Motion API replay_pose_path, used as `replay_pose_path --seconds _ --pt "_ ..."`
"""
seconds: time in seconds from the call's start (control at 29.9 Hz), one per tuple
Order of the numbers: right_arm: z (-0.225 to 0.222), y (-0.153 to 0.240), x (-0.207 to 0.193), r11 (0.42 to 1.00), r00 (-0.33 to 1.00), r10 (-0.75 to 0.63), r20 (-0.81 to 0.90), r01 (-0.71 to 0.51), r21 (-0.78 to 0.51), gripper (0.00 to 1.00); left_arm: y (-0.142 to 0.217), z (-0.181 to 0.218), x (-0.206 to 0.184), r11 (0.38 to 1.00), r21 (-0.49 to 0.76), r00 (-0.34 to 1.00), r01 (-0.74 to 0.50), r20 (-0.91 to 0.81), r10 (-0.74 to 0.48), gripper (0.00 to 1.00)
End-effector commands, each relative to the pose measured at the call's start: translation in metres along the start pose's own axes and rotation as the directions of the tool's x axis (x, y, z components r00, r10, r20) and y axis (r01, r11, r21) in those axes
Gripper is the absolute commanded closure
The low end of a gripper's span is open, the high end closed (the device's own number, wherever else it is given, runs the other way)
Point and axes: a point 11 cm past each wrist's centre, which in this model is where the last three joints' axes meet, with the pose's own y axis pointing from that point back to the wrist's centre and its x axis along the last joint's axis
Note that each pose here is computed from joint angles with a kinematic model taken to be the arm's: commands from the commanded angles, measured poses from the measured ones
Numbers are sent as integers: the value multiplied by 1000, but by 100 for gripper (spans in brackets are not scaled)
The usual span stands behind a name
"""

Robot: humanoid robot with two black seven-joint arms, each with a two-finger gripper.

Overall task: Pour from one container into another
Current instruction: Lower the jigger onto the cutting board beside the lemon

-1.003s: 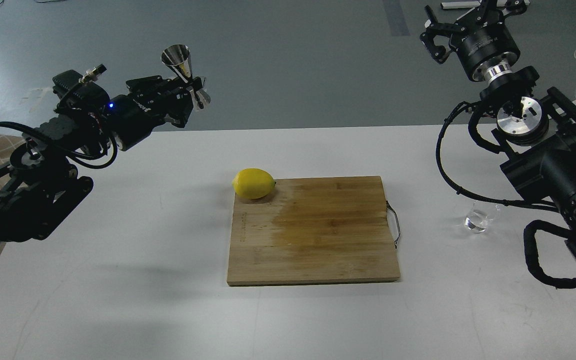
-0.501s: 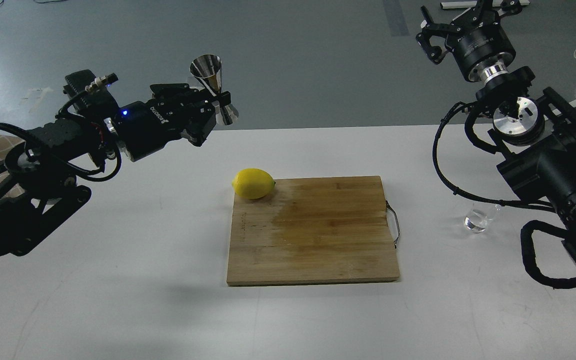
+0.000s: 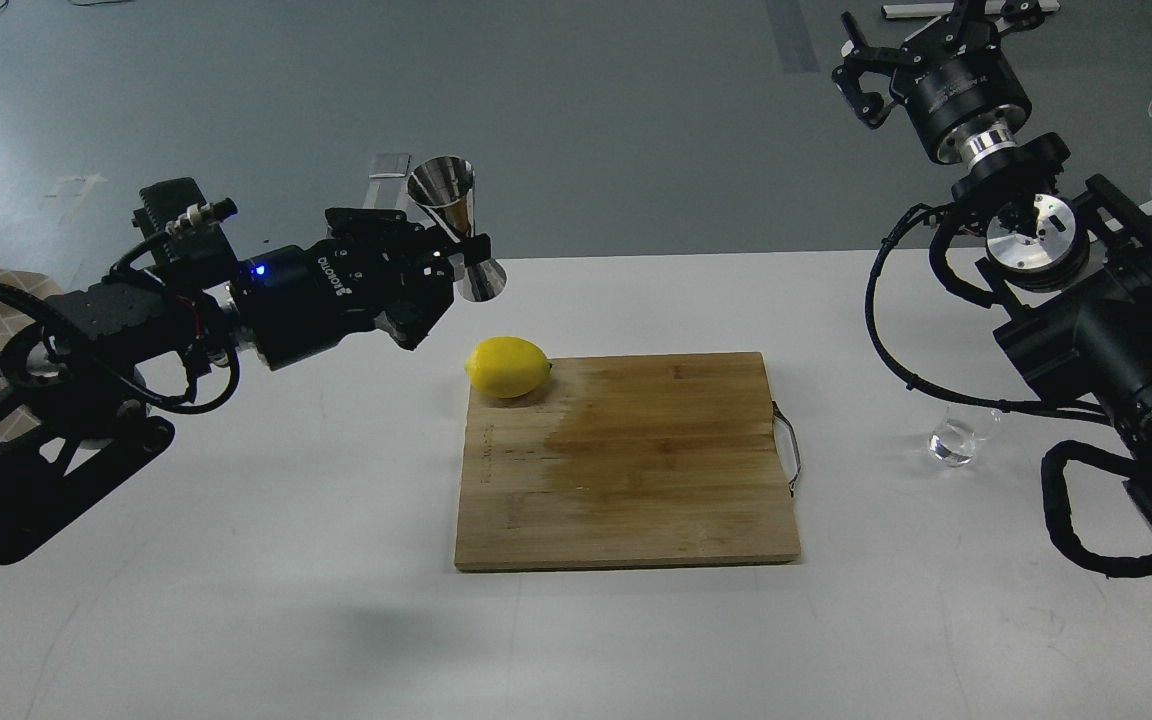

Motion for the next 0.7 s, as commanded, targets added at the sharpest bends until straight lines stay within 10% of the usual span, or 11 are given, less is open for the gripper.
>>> replay_pose_path --seconds 0.0,0.67 --pt "-1 0 0 1000 1000 -1 0 1 1 0 4 11 -2 1000 -25 1000 6 -5 -6 100" --pt "-1 0 -1 1000 1000 -2 -2 2 1 0 10 30 -37 993 -60 993 106 52 -103 100"
